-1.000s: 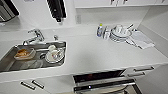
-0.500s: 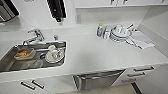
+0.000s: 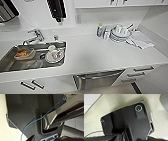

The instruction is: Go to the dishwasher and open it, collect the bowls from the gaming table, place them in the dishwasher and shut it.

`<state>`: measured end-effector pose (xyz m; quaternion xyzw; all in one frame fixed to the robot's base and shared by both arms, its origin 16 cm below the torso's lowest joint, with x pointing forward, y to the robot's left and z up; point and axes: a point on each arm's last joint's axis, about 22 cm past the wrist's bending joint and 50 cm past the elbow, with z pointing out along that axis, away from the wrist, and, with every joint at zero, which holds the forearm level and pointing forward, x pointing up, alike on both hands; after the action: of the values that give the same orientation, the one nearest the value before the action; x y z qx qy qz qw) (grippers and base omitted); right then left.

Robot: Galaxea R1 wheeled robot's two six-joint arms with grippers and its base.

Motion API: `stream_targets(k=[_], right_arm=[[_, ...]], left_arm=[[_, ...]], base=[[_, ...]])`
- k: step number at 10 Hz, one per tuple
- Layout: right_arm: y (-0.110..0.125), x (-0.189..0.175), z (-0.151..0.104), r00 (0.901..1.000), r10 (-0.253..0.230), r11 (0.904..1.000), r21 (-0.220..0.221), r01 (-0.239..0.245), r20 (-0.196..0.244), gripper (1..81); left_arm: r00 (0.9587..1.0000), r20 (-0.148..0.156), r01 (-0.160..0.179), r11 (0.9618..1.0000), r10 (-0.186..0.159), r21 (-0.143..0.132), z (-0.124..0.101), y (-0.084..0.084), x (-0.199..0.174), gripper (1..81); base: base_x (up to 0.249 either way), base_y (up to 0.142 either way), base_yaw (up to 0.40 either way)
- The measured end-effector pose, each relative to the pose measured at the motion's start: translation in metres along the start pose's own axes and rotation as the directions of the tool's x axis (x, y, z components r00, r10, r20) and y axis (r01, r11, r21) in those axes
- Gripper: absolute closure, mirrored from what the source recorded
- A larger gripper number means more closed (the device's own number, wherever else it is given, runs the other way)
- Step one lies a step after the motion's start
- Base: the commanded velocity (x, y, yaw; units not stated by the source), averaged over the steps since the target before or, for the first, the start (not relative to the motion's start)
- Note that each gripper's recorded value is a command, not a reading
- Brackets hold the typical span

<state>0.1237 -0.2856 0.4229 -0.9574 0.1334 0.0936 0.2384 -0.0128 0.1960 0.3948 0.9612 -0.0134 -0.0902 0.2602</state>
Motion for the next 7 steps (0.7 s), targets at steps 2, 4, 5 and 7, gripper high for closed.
stream_targets(k=[2,4,5,7], right_arm=[[0.02,-0.019,0.017,0.9997,-0.015,0.9996,-0.025,0.015,-0.017,1.0],[0.04,-0.064,0.033,0.9999,-0.014,0.9982,-0.058,0.014,-0.003,1.0],[0.042,-0.08,0.042,0.9999,-0.016,0.9976,-0.067,0.016,0.001,1.0],[0.02,-0.086,0.068,0.9994,-0.029,0.9986,-0.046,0.028,-0.02,1.0]], left_arm=[[1.0,0.004,-0.003,0.9994,0.003,0.033,0.002,-0.011,-0.001,1.0],[1.0,0.006,-0.005,0.9984,0.005,0.056,0.008,-0.013,-0.001,1.0],[1.0,0.004,-0.004,0.9985,0.004,0.054,0.012,-0.009,0.0,1.0],[1.0,0.004,-0.001,0.9987,0.0,0.052,0.013,-0.006,0.001,1.0]], base=[[0.0,0.0,0.0],[0.0,0.0,0.0],[0.0,0.0,0.0],[0.0,0.0,0.0]])
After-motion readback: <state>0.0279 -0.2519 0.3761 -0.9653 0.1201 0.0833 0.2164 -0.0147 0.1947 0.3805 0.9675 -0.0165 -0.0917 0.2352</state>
